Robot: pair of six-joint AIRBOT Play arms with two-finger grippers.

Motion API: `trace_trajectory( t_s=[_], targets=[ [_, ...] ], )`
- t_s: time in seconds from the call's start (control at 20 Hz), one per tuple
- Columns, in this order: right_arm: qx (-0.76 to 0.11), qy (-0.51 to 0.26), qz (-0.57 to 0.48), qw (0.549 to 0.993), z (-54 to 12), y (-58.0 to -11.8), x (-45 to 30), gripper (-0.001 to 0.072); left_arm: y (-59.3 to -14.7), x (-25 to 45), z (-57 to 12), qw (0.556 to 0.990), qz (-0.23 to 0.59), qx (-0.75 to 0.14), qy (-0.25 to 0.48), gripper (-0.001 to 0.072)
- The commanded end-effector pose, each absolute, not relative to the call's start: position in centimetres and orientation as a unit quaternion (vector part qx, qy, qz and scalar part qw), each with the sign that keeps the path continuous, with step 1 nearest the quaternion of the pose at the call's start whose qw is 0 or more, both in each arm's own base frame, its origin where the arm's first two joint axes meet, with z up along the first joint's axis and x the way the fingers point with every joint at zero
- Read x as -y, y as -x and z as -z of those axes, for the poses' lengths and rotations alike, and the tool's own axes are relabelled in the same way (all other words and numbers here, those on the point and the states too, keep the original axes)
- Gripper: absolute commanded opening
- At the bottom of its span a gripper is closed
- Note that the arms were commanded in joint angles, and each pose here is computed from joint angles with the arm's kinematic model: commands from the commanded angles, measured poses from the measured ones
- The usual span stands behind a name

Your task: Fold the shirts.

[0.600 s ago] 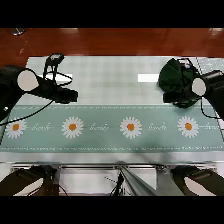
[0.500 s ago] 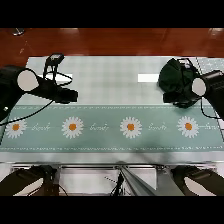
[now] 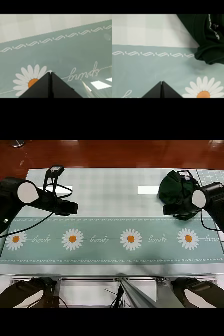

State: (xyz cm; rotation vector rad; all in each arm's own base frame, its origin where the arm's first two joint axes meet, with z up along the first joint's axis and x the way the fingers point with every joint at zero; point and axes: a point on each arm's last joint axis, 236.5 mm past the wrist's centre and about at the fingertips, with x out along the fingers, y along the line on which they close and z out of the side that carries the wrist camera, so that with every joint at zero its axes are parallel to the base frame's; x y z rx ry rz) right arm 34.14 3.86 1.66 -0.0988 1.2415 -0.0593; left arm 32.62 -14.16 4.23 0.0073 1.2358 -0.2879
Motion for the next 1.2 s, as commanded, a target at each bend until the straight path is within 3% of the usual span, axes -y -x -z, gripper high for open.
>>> trace_trajectory(
  t_s=[0.0,0.3,0.55,0.6,0.65,0.7,0.8,0.95,1.15],
  targets=[
    [-0.582,0.046,0.028,0.812,-1.6,-34.1,-3.9,0.0026,-32.6,14.2,-4.2,0.805,0.135,-0.577,-0.004,0.0019],
    [-0.576,0.045,0.026,0.816,-1.7,-34.4,-4.0,0.0025,-33.5,14.4,-4.5,0.816,0.137,-0.562,0.000,0.0019],
    [-0.473,0.065,0.009,0.879,-4.2,-39.7,-4.4,0.0029,-38.2,15.7,-6.0,0.867,0.144,-0.477,0.020,0.0020],
    [-0.436,0.095,0.020,0.895,-5.4,-41.3,-3.4,0.0156,-39.5,15.9,-6.5,0.880,0.144,-0.453,0.021,0.0050],
    [-0.401,0.110,0.034,0.909,-6.5,-42.9,-2.3,0.0494,-40.9,15.8,-6.8,0.892,0.142,-0.429,0.017,0.0312],
    [-0.373,0.116,0.053,0.919,-7.3,-44.3,-0.8,0.0619,-42.0,15.8,-7.1,0.902,0.140,-0.408,0.012,0.0700],
    [-0.364,0.088,0.112,0.920,-6.6,-45.5,4.0,0.0619,-43.5,15.1,-6.7,0.911,0.130,-0.391,-0.013,0.0702],
    [-0.420,-0.006,0.200,0.885,-0.9,-44.4,11.6,0.0618,-43.8,13.3,-5.2,0.904,0.110,-0.412,-0.017,0.0701],
    [-0.490,-0.084,0.223,0.839,7.1,-42.7,14.9,0.0618,-43.0,11.2,-2.4,0.882,0.084,-0.463,-0.012,0.0701]
  ],
)
